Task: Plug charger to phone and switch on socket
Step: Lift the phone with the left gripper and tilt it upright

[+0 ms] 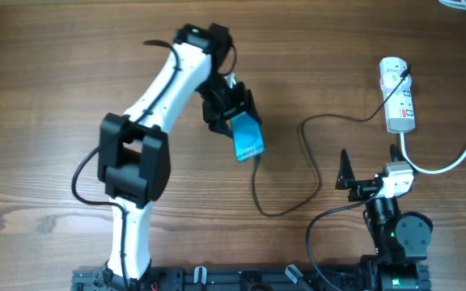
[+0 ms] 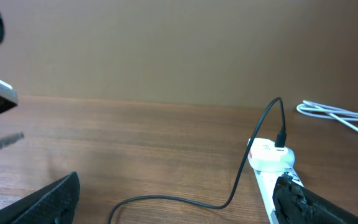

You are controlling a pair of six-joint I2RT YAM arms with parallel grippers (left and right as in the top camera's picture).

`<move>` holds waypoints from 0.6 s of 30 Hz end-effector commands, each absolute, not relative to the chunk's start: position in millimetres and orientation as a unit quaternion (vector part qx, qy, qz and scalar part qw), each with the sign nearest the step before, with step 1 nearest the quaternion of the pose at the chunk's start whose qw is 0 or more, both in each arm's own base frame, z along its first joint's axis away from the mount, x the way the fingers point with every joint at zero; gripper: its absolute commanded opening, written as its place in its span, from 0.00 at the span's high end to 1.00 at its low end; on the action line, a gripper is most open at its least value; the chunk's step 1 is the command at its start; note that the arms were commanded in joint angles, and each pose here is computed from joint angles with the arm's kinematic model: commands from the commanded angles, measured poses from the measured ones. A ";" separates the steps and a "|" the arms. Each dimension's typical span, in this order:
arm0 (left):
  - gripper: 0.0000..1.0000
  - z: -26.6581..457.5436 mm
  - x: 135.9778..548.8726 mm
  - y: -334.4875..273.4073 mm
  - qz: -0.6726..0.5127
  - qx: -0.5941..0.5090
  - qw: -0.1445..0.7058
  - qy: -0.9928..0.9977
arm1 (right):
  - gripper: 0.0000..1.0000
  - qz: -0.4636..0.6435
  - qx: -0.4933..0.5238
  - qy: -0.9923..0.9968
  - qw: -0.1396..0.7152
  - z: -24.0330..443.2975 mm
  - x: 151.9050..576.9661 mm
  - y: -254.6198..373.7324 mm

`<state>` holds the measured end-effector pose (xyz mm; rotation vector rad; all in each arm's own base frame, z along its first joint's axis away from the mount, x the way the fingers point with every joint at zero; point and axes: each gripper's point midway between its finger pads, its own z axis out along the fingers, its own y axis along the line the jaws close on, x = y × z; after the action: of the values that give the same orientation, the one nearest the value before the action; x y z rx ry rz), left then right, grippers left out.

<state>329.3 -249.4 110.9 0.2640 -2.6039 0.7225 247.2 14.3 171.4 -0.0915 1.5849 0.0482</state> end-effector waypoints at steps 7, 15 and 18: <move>0.35 216.2 349.7 -265.9 0.546 0.117 0.262 -0.787 | 0.00 0.015 -0.042 0.710 0.703 172.2 247.3 12.7; 0.35 251.8 366.8 -253.4 0.631 0.135 0.269 -0.715 | 0.00 0.016 -0.042 0.710 0.703 172.2 247.3 12.8; 0.35 257.1 371.9 -247.2 0.644 0.141 0.266 -0.703 | 0.00 0.015 -0.042 0.710 0.703 172.2 247.3 12.7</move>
<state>369.1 -254.9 220.0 0.4128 -1.9853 1.5806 247.2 14.3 171.4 -0.0915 1.5849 0.0482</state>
